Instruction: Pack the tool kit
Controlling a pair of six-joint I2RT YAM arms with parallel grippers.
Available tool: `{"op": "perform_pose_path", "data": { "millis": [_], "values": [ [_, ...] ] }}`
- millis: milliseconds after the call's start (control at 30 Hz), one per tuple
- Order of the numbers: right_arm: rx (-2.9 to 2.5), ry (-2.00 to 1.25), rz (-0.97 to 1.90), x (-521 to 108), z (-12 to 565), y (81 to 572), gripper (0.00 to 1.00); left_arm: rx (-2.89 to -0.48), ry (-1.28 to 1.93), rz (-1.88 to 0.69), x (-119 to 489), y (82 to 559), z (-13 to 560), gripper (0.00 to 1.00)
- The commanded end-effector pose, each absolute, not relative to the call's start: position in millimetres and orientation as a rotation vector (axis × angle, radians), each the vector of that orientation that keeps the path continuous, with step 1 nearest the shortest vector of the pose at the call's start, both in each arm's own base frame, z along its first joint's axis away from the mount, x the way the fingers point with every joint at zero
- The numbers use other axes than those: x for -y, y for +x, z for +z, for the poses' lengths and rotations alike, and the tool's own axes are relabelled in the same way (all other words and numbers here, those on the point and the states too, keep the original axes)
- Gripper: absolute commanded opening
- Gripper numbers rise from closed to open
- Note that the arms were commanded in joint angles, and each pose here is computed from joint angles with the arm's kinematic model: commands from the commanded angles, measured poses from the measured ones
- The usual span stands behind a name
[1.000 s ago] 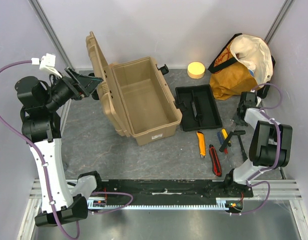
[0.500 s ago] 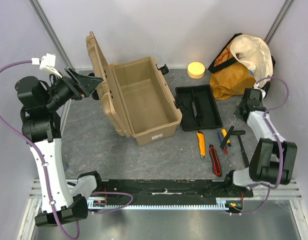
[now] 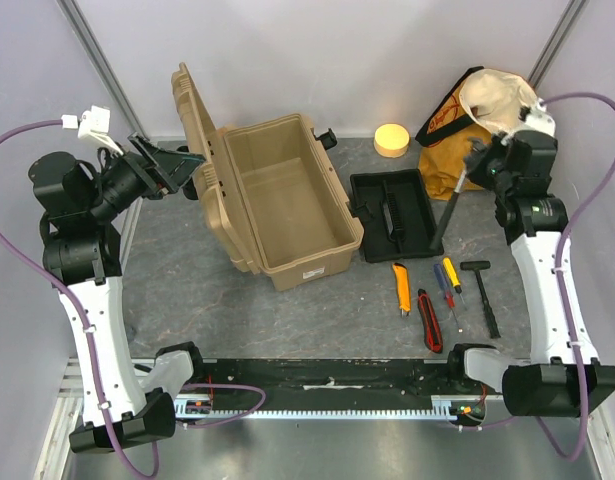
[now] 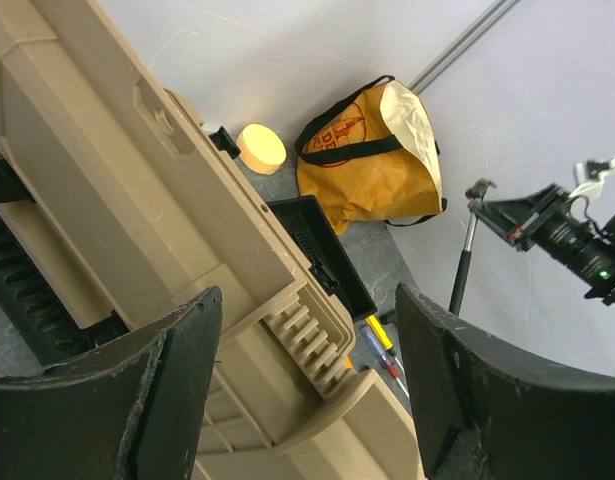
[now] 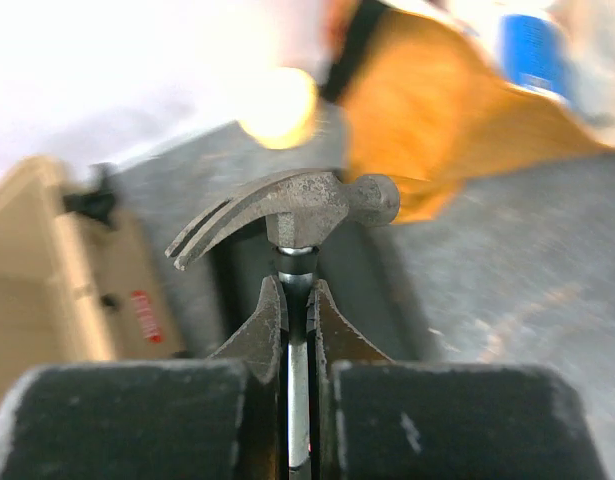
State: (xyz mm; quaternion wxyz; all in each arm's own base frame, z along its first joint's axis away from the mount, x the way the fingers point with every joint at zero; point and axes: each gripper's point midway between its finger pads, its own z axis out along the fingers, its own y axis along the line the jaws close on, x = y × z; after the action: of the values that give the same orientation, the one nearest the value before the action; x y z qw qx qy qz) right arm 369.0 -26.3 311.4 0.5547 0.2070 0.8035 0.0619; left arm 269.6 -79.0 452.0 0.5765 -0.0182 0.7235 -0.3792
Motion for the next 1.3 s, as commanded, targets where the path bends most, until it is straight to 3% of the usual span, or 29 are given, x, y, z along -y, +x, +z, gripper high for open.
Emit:
{"op": "perform_pose_path", "data": {
  "millis": [0, 233, 467, 600, 800, 1133, 1267],
  "values": [
    [-1.753, 0.253, 0.481, -68, 396, 377, 0.0, -1.641, 0.027, -0.844, 80, 263, 471, 0.76],
    [-1.661, 0.079, 0.709, -202, 430, 390, 0.0, -1.641, 0.011, -0.841, 80, 259, 471, 0.76],
    [-1.683, -0.069, 0.724, -323, 390, 417, 0.0, -1.64, -0.001, -0.837, 82, 251, 468, 0.76],
    [-1.762, -0.125, 0.699, -379, 338, 437, 0.0, -1.643, -0.011, -0.831, 81, 250, 465, 0.76],
    [-1.893, -0.17, 0.48, -408, 246, 452, 0.0, -1.656, -0.018, -0.839, 82, 252, 459, 0.76],
    [-2.074, -0.24, 0.392, -429, 135, 459, 0.0, -1.666, -0.015, -0.84, 83, 256, 456, 0.76],
    [-2.128, -0.263, 0.408, -439, 111, 458, 0.11, -1.666, -0.015, -0.84, 83, 256, 456, 0.76]
  ]
}}
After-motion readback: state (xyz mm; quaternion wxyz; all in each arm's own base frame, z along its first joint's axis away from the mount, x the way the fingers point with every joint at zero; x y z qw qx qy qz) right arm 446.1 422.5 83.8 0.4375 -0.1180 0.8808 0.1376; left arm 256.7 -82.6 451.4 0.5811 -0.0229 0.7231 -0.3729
